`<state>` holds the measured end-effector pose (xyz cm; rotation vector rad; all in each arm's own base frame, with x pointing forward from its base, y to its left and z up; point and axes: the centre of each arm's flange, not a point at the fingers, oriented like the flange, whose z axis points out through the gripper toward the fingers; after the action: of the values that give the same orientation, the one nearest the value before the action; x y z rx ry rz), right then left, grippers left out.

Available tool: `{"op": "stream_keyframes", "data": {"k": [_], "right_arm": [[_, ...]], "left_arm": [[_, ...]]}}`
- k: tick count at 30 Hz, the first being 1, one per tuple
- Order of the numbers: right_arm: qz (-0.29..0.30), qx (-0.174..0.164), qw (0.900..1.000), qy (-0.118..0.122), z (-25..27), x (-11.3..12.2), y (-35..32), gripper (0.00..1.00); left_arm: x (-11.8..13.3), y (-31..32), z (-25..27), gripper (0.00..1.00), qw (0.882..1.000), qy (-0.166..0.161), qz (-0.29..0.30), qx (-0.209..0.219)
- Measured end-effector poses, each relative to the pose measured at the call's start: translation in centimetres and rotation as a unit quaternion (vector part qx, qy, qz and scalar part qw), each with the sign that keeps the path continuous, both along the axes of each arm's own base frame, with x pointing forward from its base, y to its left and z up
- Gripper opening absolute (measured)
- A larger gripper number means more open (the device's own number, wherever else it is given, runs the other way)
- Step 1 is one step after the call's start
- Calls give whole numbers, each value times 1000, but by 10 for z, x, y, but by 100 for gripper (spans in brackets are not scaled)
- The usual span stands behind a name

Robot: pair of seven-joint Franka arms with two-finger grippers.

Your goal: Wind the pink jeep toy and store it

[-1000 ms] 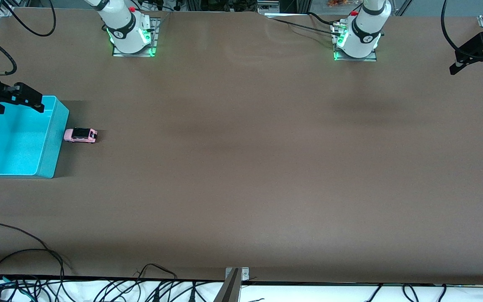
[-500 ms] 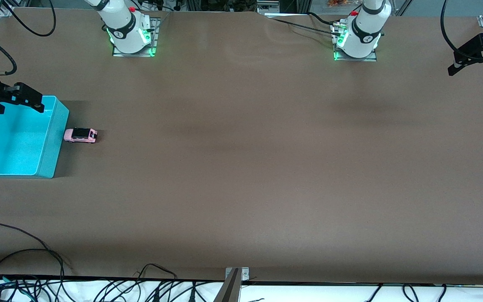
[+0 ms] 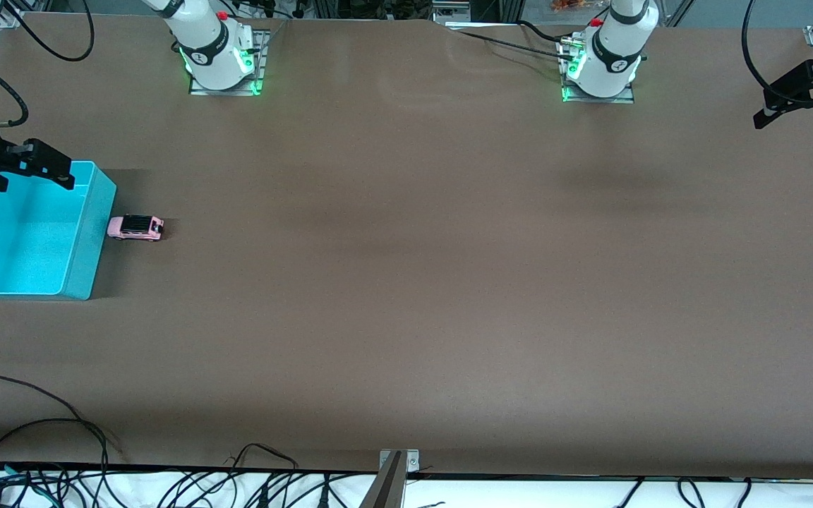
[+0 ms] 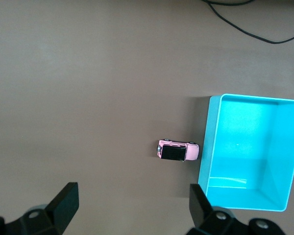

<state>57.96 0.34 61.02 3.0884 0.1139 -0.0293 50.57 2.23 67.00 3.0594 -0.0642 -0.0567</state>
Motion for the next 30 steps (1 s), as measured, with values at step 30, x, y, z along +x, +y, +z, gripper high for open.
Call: {"op": "stream_keyframes", "data": {"k": [30], "right_arm": [[1,0,1000,2,-3,1,1,100]], "left_arm": [[18,-11,-32,100,998,40,-18,54]]}}
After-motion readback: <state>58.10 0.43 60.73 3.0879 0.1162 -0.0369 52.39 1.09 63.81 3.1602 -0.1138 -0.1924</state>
